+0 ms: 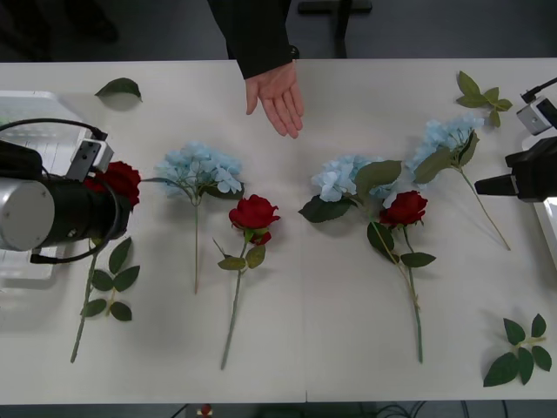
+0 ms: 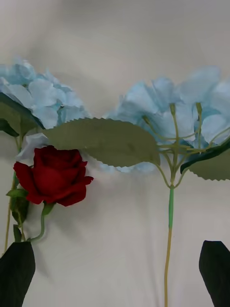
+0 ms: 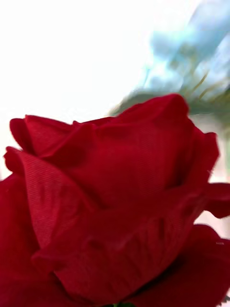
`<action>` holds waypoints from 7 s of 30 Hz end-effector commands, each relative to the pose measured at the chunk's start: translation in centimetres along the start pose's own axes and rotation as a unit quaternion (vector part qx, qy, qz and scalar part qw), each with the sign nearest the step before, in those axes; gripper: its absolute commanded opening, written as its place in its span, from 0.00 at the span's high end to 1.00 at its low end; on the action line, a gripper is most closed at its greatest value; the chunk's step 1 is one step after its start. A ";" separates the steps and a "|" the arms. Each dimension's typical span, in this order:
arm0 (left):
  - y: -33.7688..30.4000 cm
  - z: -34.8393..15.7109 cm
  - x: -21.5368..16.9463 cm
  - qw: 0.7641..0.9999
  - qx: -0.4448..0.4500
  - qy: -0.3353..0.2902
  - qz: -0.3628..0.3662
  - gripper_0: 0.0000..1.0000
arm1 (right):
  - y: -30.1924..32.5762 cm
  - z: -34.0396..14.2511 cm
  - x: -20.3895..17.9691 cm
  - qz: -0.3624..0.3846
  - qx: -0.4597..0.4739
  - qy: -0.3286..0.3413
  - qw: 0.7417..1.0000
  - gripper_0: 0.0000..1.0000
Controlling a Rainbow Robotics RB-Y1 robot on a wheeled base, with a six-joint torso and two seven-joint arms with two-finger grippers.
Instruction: Place the red flowers into the right box and the blue flowers into the left box. If a person shows an open palm, hand one flower to the person first, then continue sorting.
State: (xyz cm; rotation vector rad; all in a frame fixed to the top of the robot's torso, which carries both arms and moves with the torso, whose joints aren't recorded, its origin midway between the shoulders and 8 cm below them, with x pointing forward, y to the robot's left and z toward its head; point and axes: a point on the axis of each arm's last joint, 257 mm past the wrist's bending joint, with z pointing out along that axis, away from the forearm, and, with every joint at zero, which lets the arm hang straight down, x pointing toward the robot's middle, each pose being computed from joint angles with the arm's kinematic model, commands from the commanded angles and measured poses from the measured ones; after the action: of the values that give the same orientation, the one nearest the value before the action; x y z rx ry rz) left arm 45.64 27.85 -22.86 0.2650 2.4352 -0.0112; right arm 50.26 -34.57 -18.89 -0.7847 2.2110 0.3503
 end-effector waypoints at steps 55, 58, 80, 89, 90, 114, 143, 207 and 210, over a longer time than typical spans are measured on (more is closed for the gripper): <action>-12.3 -10.7 -16.8 0.917 0.286 -0.277 0.005 1.00 | -5.8 10.3 6.3 -0.010 0.155 0.067 0.985 1.00; -12.3 -10.7 -16.8 0.917 0.286 -0.277 0.005 1.00 | -6.2 9.5 5.8 -0.002 0.154 0.055 0.986 1.00; -12.4 -10.8 -16.8 0.916 0.290 -0.276 -0.001 1.00 | 3.1 -2.2 -20.7 -0.114 0.055 -0.311 0.942 1.00; -12.4 -10.8 -16.8 0.916 0.290 -0.275 -0.003 1.00 | 8.0 -3.8 -30.6 -0.099 0.059 -0.453 0.884 1.00; -12.3 -10.8 -16.8 0.917 0.290 -0.275 -0.002 1.00 | 8.4 -3.7 -31.1 -0.094 0.060 -0.462 0.880 1.00; -12.4 -10.8 -16.8 0.916 0.293 -0.273 -0.008 1.00 | 10.2 -4.5 -33.9 -0.069 0.067 -0.513 0.853 0.00; -12.8 -11.1 -16.8 0.912 0.306 -0.272 -0.017 1.00 | 6.4 -7.5 -25.5 -0.086 0.029 -0.451 0.888 0.00; -35.1 -15.1 -25.3 0.786 0.526 -0.302 -0.123 1.00 | 23.1 -0.7 -9.7 0.078 -0.345 -0.176 0.919 0.00; -35.1 -15.1 -25.3 0.786 0.526 -0.301 -0.122 1.00 | 23.7 -0.5 -9.9 0.076 -0.353 -0.174 0.916 0.00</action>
State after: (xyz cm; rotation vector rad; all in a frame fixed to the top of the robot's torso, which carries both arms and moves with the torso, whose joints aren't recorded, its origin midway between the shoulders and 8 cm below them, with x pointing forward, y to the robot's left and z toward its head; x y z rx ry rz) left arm 48.48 -10.06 0.67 0.3478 1.5903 -1.3520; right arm 40.25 -13.18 -13.16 -0.8003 1.8344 1.3076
